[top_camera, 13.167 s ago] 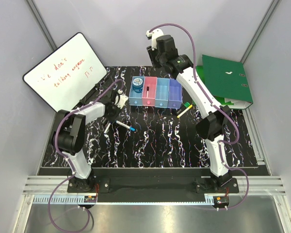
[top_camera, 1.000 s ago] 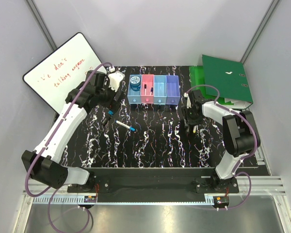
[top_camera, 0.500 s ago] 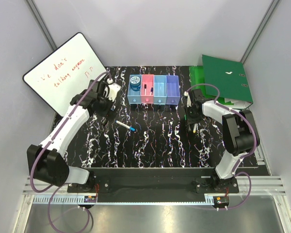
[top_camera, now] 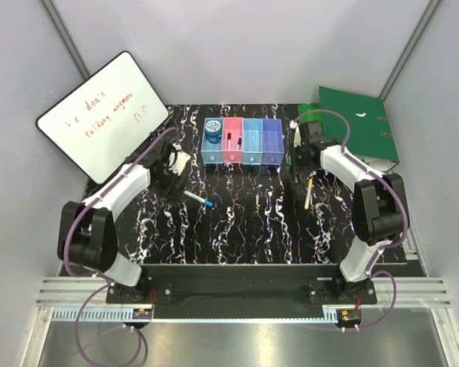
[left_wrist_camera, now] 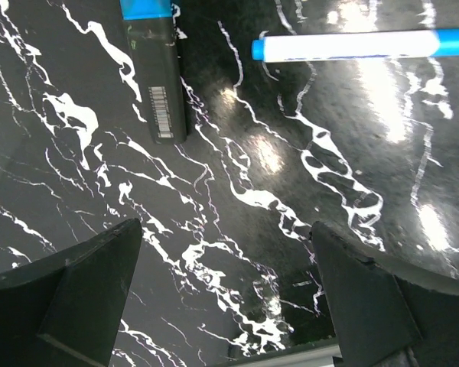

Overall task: Sort the stationery into containers
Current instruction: Pick up the pen from the center of the board.

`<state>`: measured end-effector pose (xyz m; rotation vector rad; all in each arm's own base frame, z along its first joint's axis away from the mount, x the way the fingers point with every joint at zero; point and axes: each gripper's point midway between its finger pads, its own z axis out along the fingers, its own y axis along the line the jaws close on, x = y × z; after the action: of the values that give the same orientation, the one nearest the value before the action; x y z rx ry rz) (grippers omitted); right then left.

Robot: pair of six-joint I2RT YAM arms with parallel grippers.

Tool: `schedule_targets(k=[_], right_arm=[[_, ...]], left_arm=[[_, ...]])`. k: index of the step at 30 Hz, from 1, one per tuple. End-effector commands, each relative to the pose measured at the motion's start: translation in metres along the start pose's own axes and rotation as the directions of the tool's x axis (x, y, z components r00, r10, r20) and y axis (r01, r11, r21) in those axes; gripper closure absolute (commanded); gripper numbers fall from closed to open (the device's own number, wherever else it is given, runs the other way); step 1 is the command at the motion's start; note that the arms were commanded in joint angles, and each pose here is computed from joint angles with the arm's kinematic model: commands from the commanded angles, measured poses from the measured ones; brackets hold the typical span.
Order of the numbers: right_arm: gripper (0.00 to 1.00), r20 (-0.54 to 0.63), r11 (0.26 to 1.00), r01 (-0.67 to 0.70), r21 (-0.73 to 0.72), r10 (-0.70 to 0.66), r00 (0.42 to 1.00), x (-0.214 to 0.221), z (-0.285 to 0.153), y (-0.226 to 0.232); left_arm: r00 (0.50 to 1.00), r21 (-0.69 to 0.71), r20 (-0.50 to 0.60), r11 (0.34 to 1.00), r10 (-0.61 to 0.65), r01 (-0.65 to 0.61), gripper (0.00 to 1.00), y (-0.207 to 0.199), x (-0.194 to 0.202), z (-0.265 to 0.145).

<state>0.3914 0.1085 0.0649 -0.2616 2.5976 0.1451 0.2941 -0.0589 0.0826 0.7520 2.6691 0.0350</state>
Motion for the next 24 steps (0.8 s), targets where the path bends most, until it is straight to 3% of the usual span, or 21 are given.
schedule_targets(k=[1,7,18,24], right_arm=[[1.00,0.153,0.999,0.033,-0.007,-0.031,0.988,-0.057,-0.029,0.004],[1.00,0.192,0.999,0.037,-0.023,-0.032,0.981,-0.073,-0.038,0.008],[1.00,0.240,0.998,0.048,-0.033,-0.039,0.970,-0.091,-0.049,0.011],[1.00,0.324,0.998,0.062,-0.035,-0.047,0.945,-0.130,-0.066,0.014]], left_arm=[[0.999,-0.059,0.028,0.998,-0.016,0.018,0.01,0.022,-0.013,0.014],[0.999,-0.034,0.008,0.999,-0.035,0.035,0.01,0.040,-0.018,0.033],[1.000,0.063,0.029,0.998,0.005,-0.007,0.11,0.041,-0.047,0.065],[1.000,0.083,0.006,0.997,0.009,-0.009,0.19,0.041,-0.049,0.082]])
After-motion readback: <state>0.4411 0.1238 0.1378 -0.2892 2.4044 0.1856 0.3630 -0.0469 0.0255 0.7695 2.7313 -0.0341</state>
